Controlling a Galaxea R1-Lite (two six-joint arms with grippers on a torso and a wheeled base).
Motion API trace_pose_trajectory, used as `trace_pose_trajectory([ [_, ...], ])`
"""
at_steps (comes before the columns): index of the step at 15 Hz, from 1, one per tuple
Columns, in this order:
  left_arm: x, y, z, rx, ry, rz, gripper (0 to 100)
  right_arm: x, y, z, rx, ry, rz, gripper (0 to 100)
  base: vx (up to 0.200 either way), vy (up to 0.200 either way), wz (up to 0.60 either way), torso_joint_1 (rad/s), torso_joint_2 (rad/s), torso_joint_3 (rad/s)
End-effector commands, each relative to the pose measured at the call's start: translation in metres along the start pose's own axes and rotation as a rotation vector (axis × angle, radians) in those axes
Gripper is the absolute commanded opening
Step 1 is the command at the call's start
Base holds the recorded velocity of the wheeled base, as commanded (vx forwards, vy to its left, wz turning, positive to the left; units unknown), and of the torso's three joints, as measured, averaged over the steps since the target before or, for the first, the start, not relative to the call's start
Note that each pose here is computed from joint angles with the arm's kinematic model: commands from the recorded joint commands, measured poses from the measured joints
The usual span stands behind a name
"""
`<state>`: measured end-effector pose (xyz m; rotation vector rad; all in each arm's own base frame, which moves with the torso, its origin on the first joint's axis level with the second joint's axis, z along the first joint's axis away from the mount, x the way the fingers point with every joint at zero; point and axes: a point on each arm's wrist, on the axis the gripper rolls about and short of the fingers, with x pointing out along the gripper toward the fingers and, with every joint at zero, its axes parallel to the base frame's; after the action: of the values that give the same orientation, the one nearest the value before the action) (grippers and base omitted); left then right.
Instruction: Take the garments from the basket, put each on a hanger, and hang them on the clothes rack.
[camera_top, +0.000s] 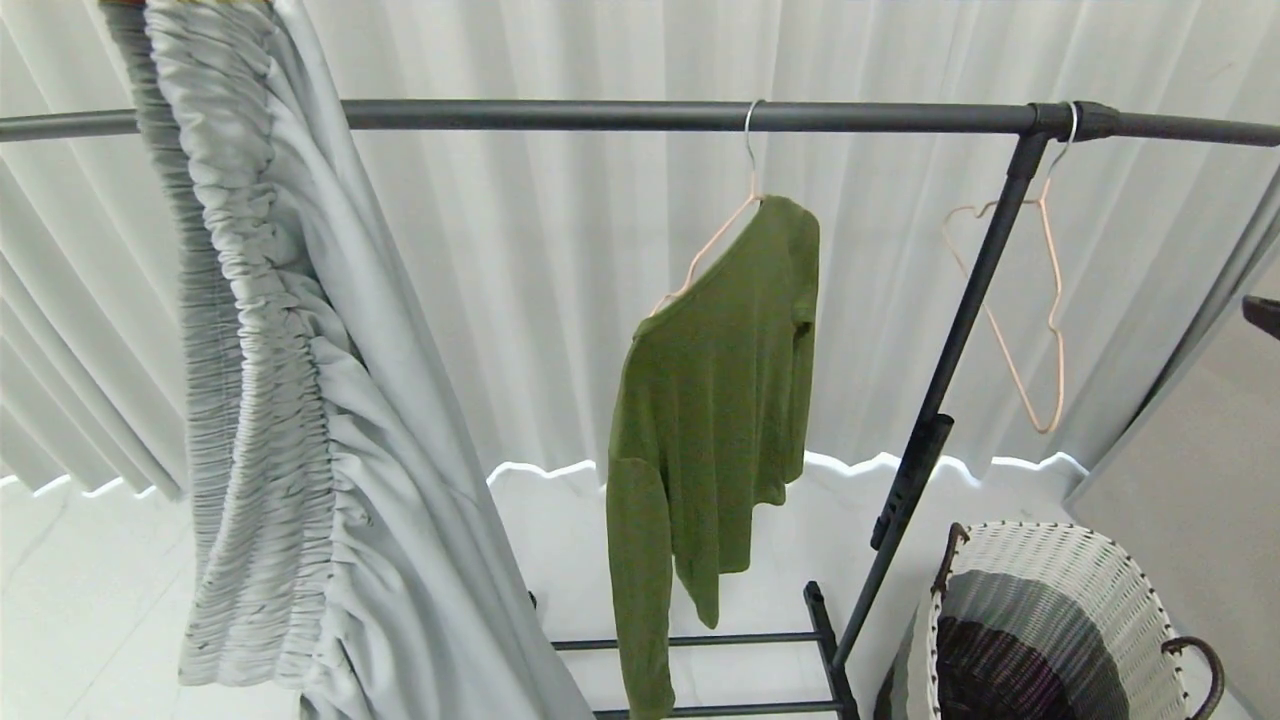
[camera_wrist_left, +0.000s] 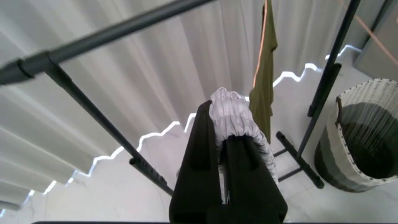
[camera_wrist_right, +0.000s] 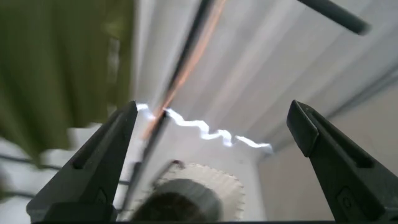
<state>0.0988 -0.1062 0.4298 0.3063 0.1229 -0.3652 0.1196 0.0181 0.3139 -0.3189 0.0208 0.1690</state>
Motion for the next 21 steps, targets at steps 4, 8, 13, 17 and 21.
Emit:
trace_pose_trajectory([
  [4, -0.001, 0.001, 0.0, 0.006, -0.004, 0.001, 0, 0.025, 0.003, -0.015, 0.113, 0.211, -0.008, 100, 0.0, 0.0, 0.0, 0.107, -0.25, -0.143],
  [8, -0.002, 0.001, 0.0, 0.01, -0.002, 0.004, 0, 0.043, 0.004, -0.022, 0.232, 0.306, -0.101, 100, 0.0, 0.0, 0.0, 0.007, -0.01, -0.005],
  [13, 0.003, 0.0, -0.004, 0.018, 0.022, 0.026, 0, 0.047, 0.005, -0.024, 0.23, 0.321, -0.101, 100, 0.08, 0.0, 0.0, 0.0, 0.0, 0.0],
  [17, 0.004, -0.001, -0.006, 0.025, 0.033, 0.024, 0, 0.049, 0.009, -0.024, 0.288, 0.319, -0.089, 100, 0.2, 0.0, 0.0, 0.006, 0.0, -0.001],
  [21, 0.005, -0.003, -0.008, 0.031, 0.041, 0.018, 0, 0.064, 0.012, -0.033, 0.329, 0.373, -0.089, 100, 0.05, 0.0, 0.0, 0.002, 0.0, 0.001],
])
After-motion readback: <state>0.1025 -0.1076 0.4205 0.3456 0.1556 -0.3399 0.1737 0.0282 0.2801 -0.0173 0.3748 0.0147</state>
